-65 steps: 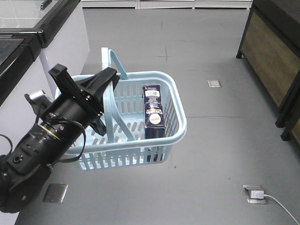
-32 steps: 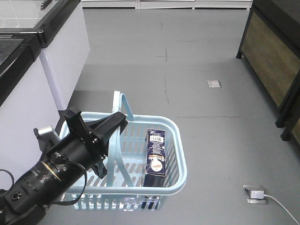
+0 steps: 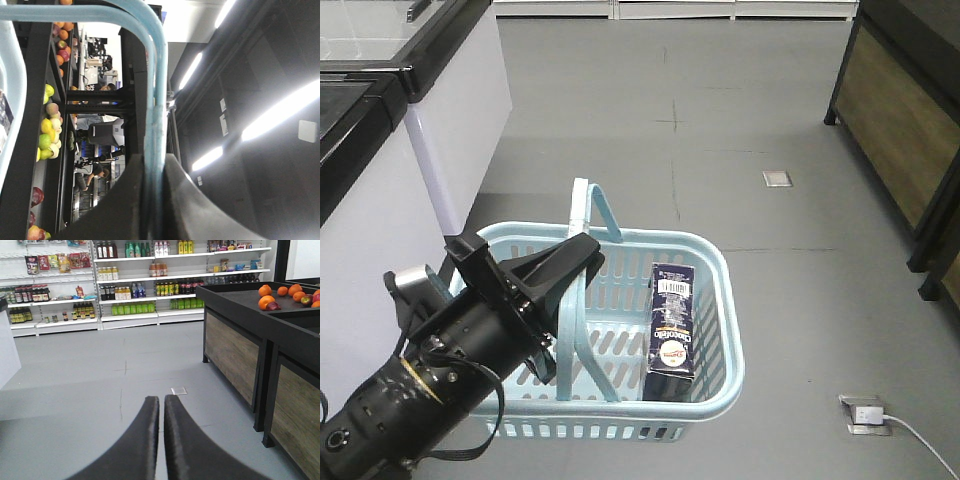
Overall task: Left arm holds basket, right arm returns cookies
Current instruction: 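Lower the basket with the left gripper in front of the robot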
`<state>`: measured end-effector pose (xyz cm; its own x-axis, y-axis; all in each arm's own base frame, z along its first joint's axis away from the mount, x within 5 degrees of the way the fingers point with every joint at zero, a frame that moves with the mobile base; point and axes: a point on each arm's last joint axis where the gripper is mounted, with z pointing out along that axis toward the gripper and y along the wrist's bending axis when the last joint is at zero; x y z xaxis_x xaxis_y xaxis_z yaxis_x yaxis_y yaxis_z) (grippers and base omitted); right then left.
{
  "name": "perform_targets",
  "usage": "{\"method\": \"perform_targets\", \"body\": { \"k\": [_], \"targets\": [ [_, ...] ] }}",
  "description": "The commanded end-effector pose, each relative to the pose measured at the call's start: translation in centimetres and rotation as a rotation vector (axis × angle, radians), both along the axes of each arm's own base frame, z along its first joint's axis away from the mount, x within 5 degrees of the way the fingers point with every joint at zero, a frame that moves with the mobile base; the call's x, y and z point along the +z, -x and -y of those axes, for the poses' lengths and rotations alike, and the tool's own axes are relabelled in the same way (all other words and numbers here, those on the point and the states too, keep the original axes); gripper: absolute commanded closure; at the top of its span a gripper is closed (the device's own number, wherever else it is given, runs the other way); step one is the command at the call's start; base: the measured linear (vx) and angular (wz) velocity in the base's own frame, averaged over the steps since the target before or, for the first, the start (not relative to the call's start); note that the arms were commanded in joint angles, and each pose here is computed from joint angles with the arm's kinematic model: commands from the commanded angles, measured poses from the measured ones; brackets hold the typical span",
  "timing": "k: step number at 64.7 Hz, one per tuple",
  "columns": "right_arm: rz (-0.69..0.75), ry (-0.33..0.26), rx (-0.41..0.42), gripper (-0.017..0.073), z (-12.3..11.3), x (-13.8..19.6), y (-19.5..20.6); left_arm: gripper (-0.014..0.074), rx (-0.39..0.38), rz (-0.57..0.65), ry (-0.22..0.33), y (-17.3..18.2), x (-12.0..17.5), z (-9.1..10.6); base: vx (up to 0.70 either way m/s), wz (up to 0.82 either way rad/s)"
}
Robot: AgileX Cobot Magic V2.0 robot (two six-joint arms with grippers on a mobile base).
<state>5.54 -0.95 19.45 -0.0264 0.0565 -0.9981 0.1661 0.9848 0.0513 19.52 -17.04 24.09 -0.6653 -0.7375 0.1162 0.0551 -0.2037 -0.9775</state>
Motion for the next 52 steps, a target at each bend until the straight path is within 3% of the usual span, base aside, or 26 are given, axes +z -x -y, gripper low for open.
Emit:
{"method": "perform_targets", "body": {
  "k": [1, 25, 52],
  "targets": [
    [0.052, 0.021, -0.002, 0.0565, 0.0, 0.0, 0.0, 0.0596, 0.010, 0.276, 0.242, 1.2, 4.4, -0.5, 0.00, 0.00],
    [0.052, 0.021, -0.002, 0.0565, 0.0, 0.0, 0.0, 0.0596, 0.062, 0.255, 0.244, 2.3, 4.2, 0.6, 0.00, 0.00],
    [0.052, 0.021, -0.002, 0.0565, 0.0, 0.0, 0.0, 0.0596, 0.067, 0.241, 0.236, 3.4, 4.1, 1.5, 0.00, 0.00]
  ]
}}
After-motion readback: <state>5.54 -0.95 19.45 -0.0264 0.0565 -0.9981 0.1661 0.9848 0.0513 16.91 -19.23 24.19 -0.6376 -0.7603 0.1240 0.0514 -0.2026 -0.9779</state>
